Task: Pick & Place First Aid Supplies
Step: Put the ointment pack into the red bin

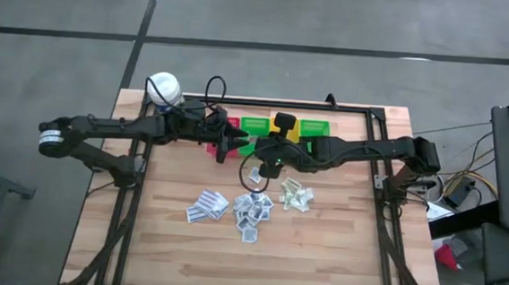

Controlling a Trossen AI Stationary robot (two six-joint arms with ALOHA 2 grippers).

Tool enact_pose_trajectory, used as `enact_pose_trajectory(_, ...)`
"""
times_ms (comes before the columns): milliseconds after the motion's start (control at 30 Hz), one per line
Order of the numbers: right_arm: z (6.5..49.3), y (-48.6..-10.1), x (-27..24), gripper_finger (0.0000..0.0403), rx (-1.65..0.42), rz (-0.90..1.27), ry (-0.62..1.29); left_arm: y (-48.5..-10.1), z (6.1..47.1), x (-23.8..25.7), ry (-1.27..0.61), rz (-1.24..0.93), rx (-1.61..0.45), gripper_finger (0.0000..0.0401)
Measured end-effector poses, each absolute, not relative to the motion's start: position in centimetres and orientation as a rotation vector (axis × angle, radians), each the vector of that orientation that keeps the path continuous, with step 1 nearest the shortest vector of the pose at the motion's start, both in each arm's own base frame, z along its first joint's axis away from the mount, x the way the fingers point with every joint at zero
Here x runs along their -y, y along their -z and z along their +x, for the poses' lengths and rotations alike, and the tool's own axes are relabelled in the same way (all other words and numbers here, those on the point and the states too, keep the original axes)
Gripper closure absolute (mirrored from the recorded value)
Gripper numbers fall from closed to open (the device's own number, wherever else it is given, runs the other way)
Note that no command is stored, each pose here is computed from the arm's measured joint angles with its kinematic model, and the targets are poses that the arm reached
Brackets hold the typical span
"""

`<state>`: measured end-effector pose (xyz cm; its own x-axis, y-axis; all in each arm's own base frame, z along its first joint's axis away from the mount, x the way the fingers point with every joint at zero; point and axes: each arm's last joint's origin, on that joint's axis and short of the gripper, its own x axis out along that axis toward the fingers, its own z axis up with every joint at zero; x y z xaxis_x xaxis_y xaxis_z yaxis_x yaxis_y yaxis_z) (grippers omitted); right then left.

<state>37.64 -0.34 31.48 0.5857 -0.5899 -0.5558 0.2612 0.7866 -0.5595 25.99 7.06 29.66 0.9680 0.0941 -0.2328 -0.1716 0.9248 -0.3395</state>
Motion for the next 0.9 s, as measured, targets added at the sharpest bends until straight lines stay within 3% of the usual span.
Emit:
enact_pose_trajectory(500,37.7,-31.6,0.3,0.0395,-0.787,-0.441,0.516,-28.8,27.0,-7.4,-0.172,-0.4,-0.213,0.0251)
enact_pose_trajectory(600,37.7,-31.6,0.3,0.0395,-0.786,-0.439,0.511,-28.9,27.0,-7.5,-0.195,-0.412,-0.207,0.0285)
enact_pose_trajectory(767,37.9,-31.6,0.2,0.0395,-0.771,-0.416,0.467,-29.1,27.0,-7.5,-0.192,-0.408,-0.179,0.0383)
enact_pose_trajectory(900,37.9,-31.6,0.2,0.0395,-0.772,-0.416,0.465,-29.2,27.0,-7.5,-0.187,-0.411,-0.176,0.0398)
